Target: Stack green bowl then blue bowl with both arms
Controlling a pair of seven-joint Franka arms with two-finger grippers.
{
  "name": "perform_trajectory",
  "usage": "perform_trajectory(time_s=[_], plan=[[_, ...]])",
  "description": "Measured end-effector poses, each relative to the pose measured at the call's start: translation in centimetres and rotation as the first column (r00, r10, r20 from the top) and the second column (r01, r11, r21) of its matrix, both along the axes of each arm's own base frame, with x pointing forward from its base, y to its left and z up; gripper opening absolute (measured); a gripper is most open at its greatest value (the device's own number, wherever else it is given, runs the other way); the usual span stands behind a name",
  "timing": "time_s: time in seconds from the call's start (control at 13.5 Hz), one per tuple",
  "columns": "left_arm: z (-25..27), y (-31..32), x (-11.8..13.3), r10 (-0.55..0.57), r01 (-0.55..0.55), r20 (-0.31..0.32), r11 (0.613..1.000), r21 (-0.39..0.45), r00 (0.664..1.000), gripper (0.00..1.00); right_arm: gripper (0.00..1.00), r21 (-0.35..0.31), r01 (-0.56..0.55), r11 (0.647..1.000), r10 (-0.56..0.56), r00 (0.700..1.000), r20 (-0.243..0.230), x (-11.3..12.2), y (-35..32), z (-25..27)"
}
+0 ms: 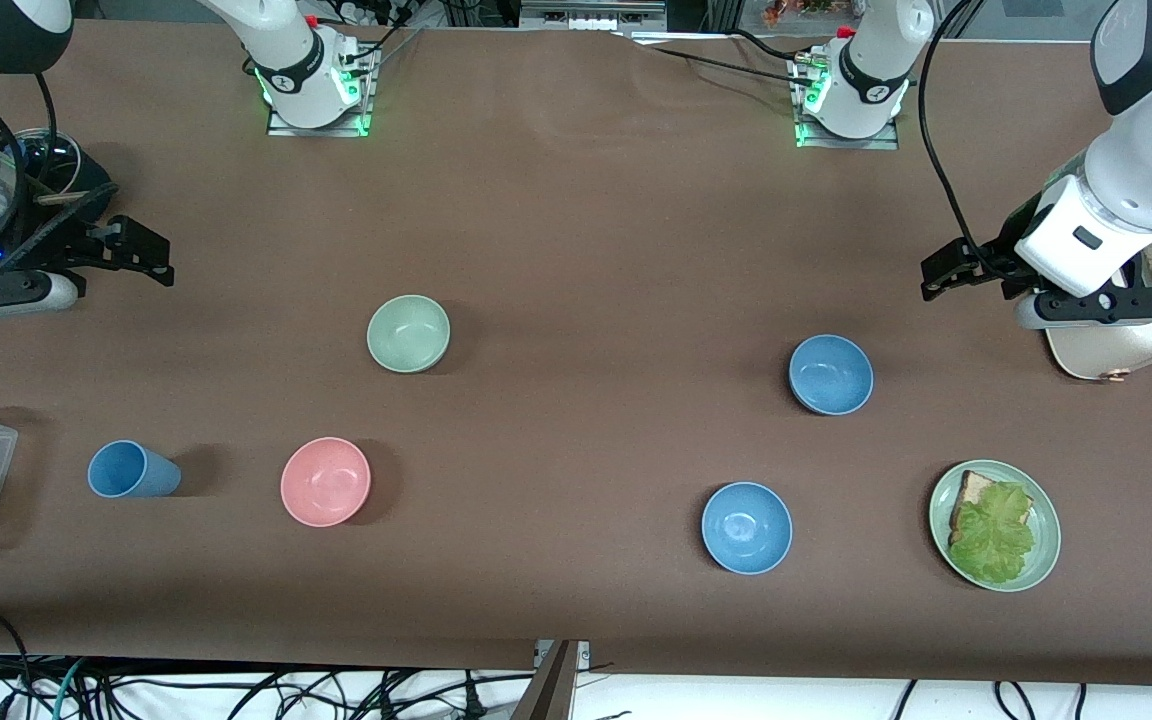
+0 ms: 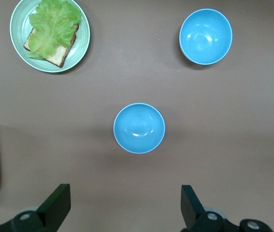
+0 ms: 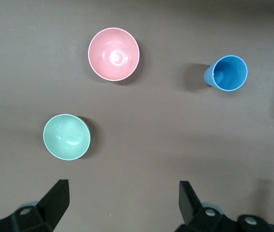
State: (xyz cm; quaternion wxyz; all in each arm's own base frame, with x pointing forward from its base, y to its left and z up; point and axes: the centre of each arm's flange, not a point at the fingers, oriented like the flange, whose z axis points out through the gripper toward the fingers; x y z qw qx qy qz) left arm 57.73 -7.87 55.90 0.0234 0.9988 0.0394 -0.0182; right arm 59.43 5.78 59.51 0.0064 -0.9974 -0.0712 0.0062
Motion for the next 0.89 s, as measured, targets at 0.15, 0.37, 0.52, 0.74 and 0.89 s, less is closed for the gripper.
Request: perform_trajectory(time_s=[0.15, 0.37, 0.52, 0.74, 0.89], plan=[[-0.03, 0.01, 0.01, 0.002, -0.002, -0.001, 1.000, 0.000, 1.000, 1.00, 1.00, 0.000, -0.001, 1.000, 0.001, 1.000, -0.009, -0.16, -0.01, 0.06], [-0.04, 0.02, 0.02, 0.003, -0.003, -0.001, 1.000, 0.000, 1.000, 1.00, 1.00, 0.000, -0.010, 1.000, 0.010, 1.000, -0.006, -0.19, -0.01, 0.25], [-0.05, 0.02, 0.02, 0.004, -0.004, -0.001, 1.000, 0.000, 1.000, 1.00, 1.00, 0.001, -0.051, 0.999, 0.051, 0.999, -0.006, -0.19, -0.01, 0.25], [-0.05, 0.05, 0.03, 0.004, -0.004, -0.001, 1.000, 0.000, 1.000, 1.00, 1.00, 0.001, -0.073, 0.997, 0.073, 0.997, -0.012, -0.19, 0.00, 0.08], [-0.05, 0.16, 0.04, 0.006, -0.006, -0.001, 1.000, 0.001, 1.000, 1.00, 1.00, 0.001, -0.077, 0.997, 0.077, 0.997, -0.014, -0.20, 0.13, 0.04]])
